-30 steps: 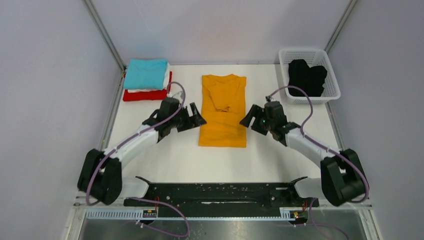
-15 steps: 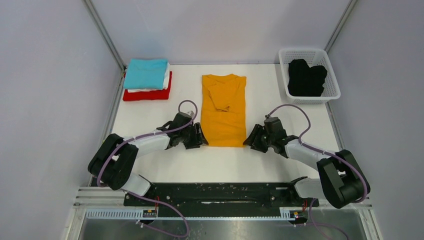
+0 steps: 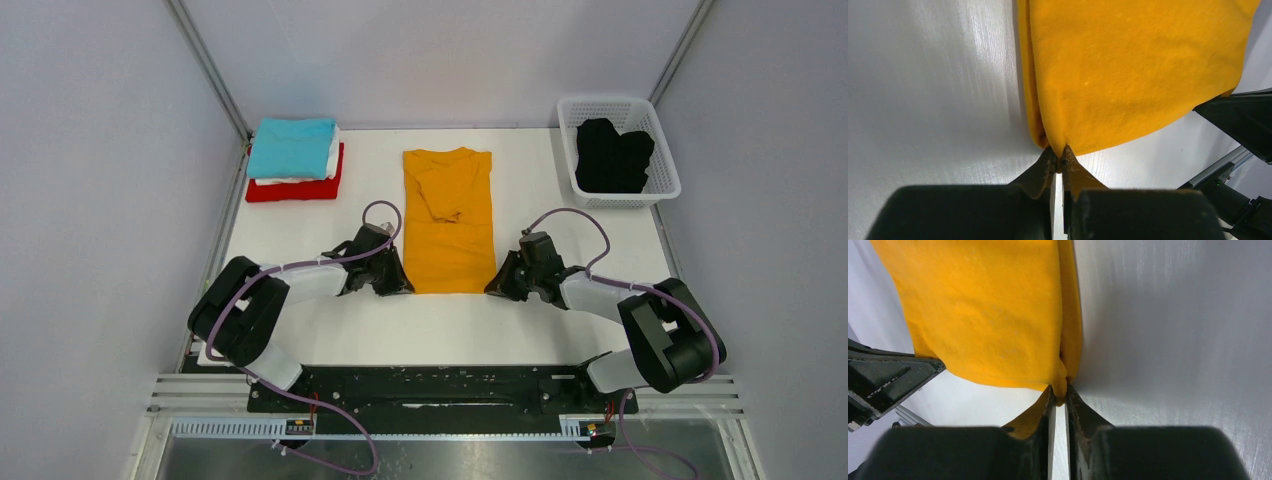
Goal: Fold and stack the t-shirts
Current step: Grab one side of the 2/3 rectangular tshirt with both arms
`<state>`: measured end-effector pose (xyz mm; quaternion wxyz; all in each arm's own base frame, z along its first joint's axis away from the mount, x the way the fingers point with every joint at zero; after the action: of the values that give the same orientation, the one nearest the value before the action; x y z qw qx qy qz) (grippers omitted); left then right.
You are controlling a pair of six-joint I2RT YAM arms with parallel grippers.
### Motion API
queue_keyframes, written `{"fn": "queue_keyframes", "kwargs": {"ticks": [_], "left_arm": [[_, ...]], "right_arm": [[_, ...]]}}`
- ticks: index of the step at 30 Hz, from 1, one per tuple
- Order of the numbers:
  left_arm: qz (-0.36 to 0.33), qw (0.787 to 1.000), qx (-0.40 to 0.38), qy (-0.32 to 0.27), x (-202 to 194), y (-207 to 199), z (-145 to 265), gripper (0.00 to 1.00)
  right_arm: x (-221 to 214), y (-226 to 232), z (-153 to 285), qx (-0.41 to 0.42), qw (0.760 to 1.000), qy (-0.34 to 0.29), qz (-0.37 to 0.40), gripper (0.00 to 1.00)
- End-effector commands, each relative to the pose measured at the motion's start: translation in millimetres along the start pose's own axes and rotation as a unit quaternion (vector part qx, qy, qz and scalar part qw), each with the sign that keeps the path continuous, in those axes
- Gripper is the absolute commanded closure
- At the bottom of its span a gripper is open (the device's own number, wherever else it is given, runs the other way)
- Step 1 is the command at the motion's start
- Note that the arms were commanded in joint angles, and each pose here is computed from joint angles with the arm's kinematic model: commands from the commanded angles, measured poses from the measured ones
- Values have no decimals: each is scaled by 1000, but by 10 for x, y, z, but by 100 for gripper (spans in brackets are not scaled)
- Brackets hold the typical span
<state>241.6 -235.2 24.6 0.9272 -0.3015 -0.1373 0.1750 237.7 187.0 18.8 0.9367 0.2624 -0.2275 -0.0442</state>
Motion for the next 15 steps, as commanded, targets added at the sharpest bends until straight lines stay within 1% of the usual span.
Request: {"fn": "queue_keyframes", "kwargs": {"ticks": [1, 3, 7, 9, 11, 15], "left_arm": [[-4, 999, 54, -9, 2, 249, -63, 100], [-5, 999, 51, -9, 3, 237, -65, 100], [-7, 999, 36, -2, -57, 220, 6, 100], [-11, 1000, 24, 1, -139, 229, 107, 100], [-12, 1000, 20, 2, -251, 285, 238, 100], [-9, 1000, 1, 9, -560, 384, 566, 100]], "right_arm": [[-101, -226, -40, -63, 998, 19, 7, 89], [-99, -213, -44, -57, 998, 17, 13, 100], [-168, -62, 54, -14, 999, 31, 40, 100], [-285, 34, 160, 14, 998, 46, 47, 100], [-482, 146, 303, 47, 995, 71, 58, 100], [-916, 367, 635, 94, 982, 117, 111, 100]]}}
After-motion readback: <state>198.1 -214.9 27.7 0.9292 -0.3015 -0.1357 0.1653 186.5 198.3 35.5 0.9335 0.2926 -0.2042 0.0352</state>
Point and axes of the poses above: each gripper's point midway between its finger pads, its own z axis back along the fingers, its own y axis along the line the jaws close on, x = y × z, the point moved 1 cm from there along z, back along the fingers, and after that the axes turned 13 degrees about z, right-handed, at the moved point
